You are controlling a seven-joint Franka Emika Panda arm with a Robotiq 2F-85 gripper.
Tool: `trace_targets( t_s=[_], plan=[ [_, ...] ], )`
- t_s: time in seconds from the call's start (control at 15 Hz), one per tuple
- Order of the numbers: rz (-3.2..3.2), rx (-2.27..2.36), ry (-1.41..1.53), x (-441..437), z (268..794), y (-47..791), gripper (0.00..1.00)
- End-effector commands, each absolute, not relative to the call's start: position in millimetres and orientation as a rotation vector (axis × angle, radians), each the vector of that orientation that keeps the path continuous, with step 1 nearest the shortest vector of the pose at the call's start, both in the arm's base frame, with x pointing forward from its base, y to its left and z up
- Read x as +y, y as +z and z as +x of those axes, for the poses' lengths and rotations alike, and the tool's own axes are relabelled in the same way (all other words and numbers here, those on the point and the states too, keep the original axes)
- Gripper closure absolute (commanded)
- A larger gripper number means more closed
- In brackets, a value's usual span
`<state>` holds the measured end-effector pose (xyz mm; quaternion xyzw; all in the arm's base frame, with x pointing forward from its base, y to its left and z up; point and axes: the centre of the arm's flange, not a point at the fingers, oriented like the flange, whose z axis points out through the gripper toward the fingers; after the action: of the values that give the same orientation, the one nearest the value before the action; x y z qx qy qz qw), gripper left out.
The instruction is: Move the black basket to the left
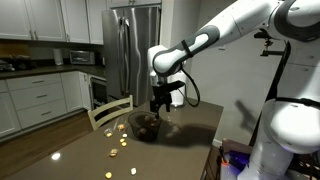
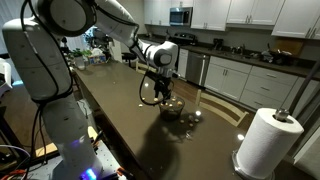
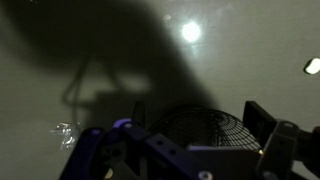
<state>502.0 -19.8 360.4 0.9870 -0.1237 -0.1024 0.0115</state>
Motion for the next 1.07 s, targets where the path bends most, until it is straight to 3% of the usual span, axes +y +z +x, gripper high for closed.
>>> trace_targets(
  t_s=[0.0,0.87,0.93,1.0],
  plan=[
    [3.081,-0.358,-0.291,-44,522,345,0.0],
    [3.147,-0.43,-0.242,-61,547,281,0.0],
    [3.149,-0.432,-0.242,-62,548,279,0.25],
    [3.149,-0.434,-0.241,-62,548,279,0.26]
  ],
)
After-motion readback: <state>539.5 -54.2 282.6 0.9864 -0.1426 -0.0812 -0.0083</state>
